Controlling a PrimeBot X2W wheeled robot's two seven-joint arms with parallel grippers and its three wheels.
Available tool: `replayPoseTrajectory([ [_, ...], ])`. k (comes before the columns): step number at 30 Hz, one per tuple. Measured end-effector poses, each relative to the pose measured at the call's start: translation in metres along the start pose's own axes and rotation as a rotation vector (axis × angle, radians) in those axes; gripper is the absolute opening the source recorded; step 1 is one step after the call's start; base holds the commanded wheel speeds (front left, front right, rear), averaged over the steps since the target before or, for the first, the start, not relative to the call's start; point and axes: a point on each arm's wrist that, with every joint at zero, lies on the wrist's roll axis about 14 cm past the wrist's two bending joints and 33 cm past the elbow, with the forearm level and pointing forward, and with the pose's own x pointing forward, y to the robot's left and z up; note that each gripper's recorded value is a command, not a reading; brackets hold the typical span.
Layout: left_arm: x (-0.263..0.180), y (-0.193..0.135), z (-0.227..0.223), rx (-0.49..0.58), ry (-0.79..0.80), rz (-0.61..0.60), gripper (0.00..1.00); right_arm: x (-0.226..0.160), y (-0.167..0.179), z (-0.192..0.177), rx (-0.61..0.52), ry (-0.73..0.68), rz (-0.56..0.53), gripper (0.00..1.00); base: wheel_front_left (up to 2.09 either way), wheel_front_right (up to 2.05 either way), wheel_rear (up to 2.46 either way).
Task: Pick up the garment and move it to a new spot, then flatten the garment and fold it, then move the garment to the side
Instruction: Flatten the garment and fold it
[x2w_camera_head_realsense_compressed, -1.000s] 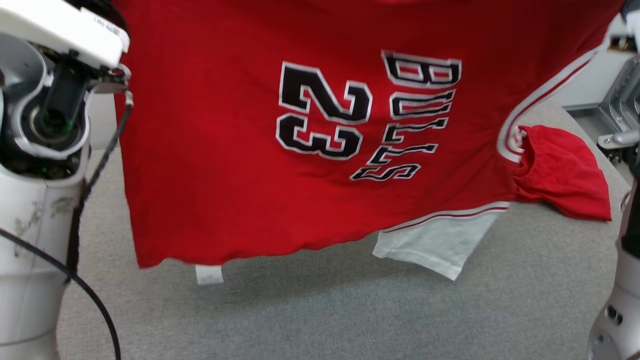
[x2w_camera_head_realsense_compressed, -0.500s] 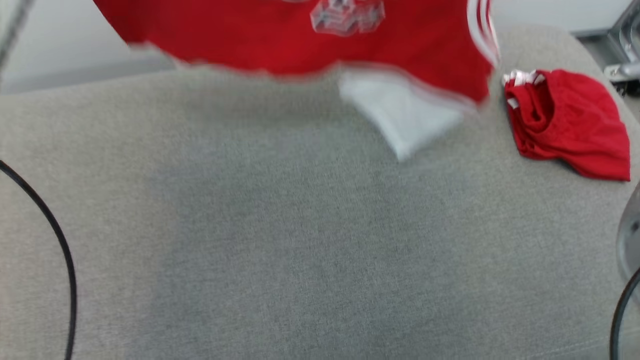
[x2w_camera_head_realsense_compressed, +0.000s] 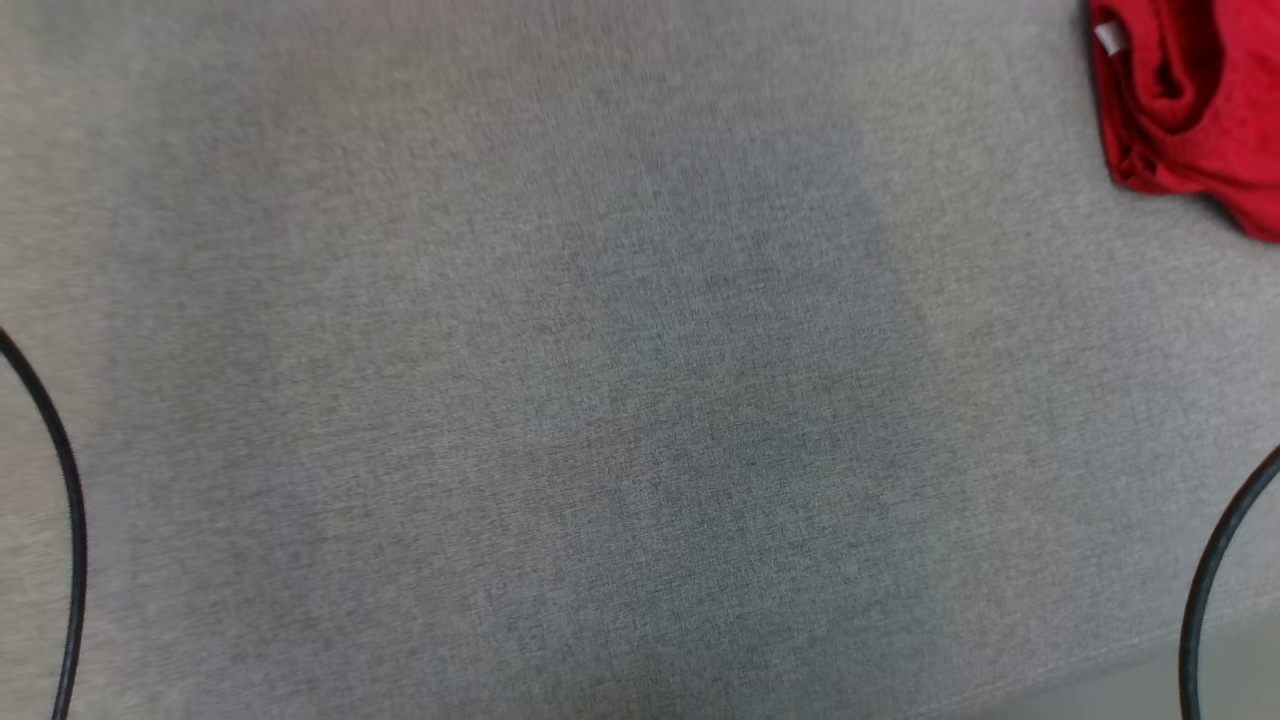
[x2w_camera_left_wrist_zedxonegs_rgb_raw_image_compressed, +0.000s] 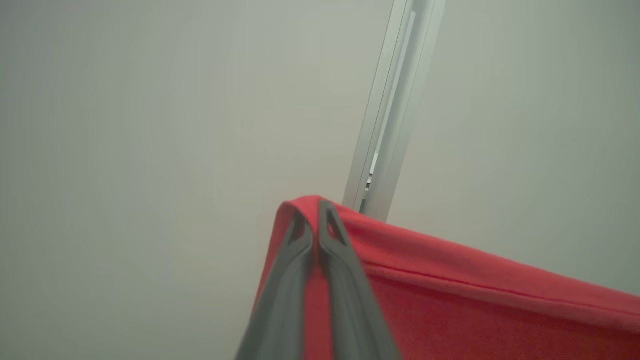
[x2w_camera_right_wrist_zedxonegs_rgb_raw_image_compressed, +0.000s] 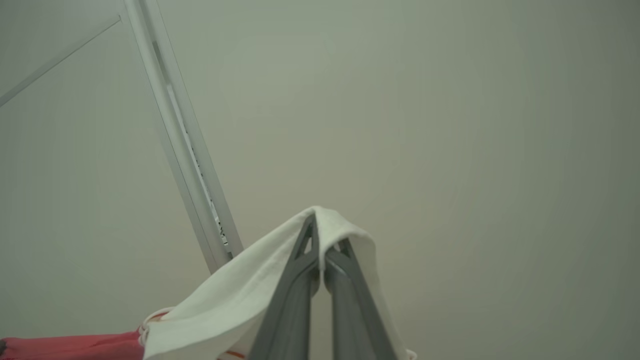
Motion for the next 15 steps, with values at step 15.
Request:
replayPoseTrajectory([
  [15,-0.004,0.032,-0.075,-0.086,0.072,0.028,0.00,-0.021,-0.016,-0.074,-0.005,0.115,0.010,0.00,0.00,0.00,0.00],
])
